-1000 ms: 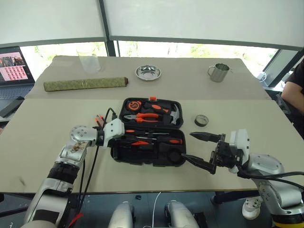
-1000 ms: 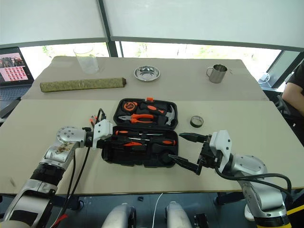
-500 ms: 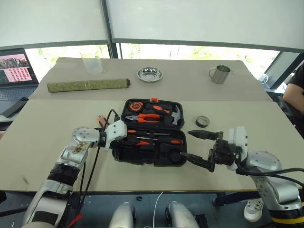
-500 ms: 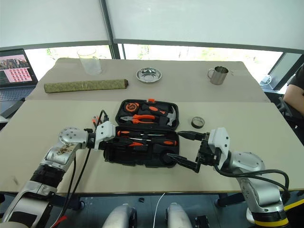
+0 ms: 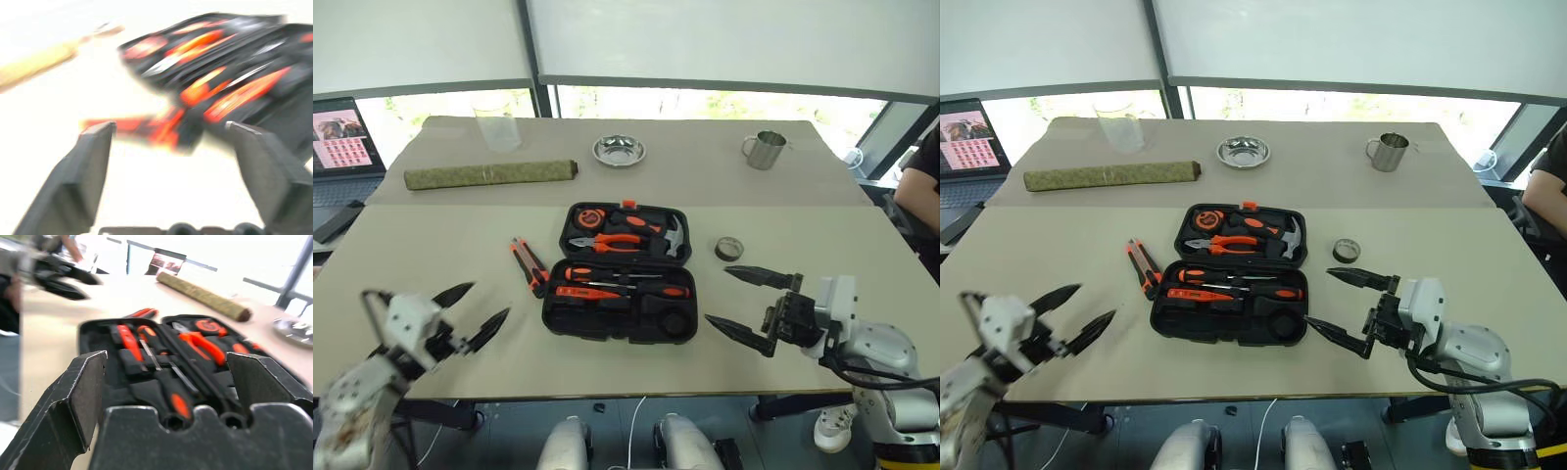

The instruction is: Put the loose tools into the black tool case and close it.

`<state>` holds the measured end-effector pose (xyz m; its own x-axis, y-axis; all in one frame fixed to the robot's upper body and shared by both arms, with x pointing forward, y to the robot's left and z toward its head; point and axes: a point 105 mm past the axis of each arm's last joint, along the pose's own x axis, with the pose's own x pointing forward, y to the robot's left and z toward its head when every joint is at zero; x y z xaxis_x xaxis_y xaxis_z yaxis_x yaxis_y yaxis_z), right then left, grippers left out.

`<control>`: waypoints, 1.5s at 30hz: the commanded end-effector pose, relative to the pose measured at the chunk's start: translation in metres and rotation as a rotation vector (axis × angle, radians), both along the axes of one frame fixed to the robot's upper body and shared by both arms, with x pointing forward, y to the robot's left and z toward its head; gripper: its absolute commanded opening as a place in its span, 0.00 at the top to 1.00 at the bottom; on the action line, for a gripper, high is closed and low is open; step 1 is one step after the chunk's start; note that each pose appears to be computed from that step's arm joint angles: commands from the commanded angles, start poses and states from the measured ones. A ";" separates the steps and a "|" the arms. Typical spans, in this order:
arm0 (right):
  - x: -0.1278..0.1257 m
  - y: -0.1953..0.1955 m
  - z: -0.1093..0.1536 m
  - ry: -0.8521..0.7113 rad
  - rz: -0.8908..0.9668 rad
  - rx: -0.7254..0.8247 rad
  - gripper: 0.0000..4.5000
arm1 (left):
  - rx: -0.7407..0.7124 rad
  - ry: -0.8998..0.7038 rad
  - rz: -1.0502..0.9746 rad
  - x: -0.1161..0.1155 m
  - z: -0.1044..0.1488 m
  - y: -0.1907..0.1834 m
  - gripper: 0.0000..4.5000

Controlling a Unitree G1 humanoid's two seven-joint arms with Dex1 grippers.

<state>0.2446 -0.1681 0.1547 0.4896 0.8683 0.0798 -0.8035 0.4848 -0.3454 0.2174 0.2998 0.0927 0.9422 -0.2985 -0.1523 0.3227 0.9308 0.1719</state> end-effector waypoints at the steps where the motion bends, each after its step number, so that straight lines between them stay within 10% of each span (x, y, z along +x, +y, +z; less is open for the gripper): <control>1: 0.002 -0.010 0.010 -0.065 -0.051 0.031 0.00 | -0.023 0.096 0.243 -0.017 -0.003 0.029 0.02; 12: 0.006 -0.002 0.021 -0.039 0.021 0.078 0.00 | -0.235 0.186 0.369 0.069 0.051 -0.030 0.02; 20: 0.003 0.013 0.034 -0.014 0.081 0.078 0.00 | -0.227 0.341 0.480 0.123 0.037 -0.068 0.02; 43: 0.000 0.020 0.042 -0.021 0.088 0.102 0.00 | -0.179 0.491 0.481 0.145 0.000 -0.107 0.02; 45: 0.000 0.023 0.045 -0.021 0.100 0.109 0.00 | -0.184 0.521 0.494 0.143 -0.009 -0.105 0.13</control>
